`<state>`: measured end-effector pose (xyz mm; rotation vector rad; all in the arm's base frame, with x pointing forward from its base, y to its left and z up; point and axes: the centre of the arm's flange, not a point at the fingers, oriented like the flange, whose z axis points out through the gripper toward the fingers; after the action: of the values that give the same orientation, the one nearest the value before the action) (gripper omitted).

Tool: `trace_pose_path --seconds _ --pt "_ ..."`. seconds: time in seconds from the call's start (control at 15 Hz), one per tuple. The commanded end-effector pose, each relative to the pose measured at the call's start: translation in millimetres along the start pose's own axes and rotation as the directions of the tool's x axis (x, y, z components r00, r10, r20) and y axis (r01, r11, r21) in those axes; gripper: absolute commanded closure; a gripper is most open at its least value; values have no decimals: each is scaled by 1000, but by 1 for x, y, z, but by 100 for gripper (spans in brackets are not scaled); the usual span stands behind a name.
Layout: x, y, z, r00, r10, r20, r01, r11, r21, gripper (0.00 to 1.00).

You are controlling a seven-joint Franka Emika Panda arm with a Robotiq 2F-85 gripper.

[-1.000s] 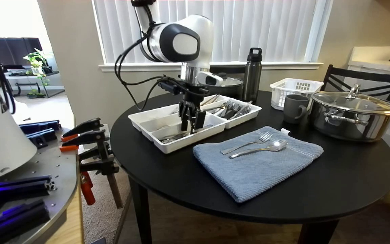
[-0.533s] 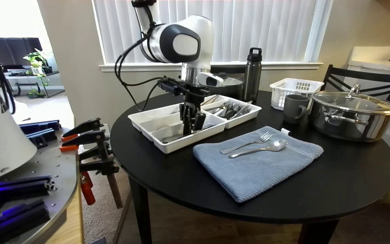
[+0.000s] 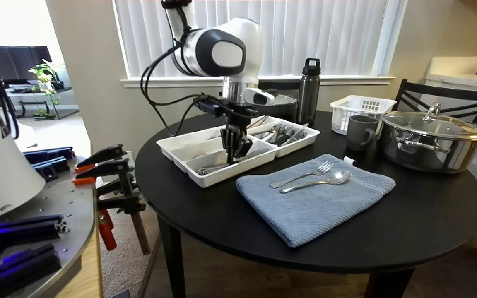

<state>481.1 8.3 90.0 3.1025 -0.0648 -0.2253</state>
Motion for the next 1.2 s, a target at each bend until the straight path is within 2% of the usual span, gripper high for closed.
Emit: trace_pose_path --seconds 0.0,0.07,0.27,0.67,1.07,1.13 --pt "-3 9 -20 999 -13 -46 13 1000 10 96" --pt "-2 9 -26 999 -12 -53 12 1000 13 100" --pt "2 2 -35 998 -22 -63 24 999 29 98" --pt "5 -32 -14 996 -85 -34 87 994 68 98" --pt "6 -30 -15 995 -95 -35 97 994 54 98" --pt "6 -28 -16 995 -90 -35 92 994 51 89"
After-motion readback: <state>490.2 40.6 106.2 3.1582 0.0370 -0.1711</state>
